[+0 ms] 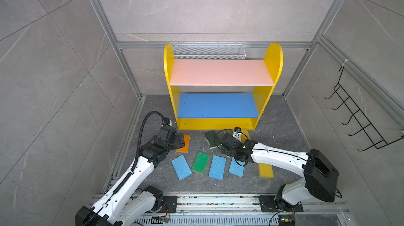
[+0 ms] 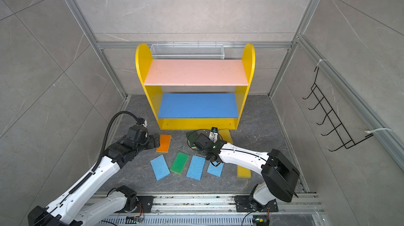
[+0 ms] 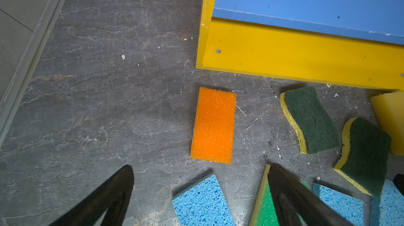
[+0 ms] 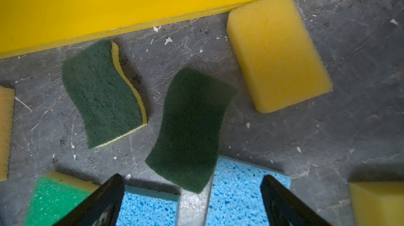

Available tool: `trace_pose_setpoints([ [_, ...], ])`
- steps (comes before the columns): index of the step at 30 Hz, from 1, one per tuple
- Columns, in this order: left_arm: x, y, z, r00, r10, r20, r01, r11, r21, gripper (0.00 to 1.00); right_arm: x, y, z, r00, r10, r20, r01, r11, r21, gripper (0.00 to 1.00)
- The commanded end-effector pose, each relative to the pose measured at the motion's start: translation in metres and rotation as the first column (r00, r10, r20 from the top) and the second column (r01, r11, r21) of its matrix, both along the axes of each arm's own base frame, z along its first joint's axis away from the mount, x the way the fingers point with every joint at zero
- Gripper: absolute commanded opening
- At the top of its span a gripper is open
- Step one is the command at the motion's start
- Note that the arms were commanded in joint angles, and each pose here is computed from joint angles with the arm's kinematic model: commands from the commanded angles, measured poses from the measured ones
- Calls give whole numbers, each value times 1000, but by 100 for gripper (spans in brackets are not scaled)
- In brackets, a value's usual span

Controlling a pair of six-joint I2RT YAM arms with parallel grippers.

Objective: Arrange cleaning sponges on a shelf
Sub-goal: Pick up the cleaning sponge at the center of the table.

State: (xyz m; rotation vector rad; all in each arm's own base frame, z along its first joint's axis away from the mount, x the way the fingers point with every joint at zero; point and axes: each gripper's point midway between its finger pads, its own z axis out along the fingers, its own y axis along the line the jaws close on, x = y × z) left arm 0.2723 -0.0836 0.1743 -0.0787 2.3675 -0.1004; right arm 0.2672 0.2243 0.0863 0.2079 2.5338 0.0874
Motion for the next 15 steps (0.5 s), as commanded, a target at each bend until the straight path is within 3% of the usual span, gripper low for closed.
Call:
trace_pose_setpoints([
  [1,1,-4,6,1000,-12,-9,12,1000,-12,98,6,11,0,1000,-17,-1,17,1000,24,100],
  [15,3,-8,-1,999,-24,-36,23,999,-23,98,8,14,-31,992,-82,-92,89,993,73,100],
])
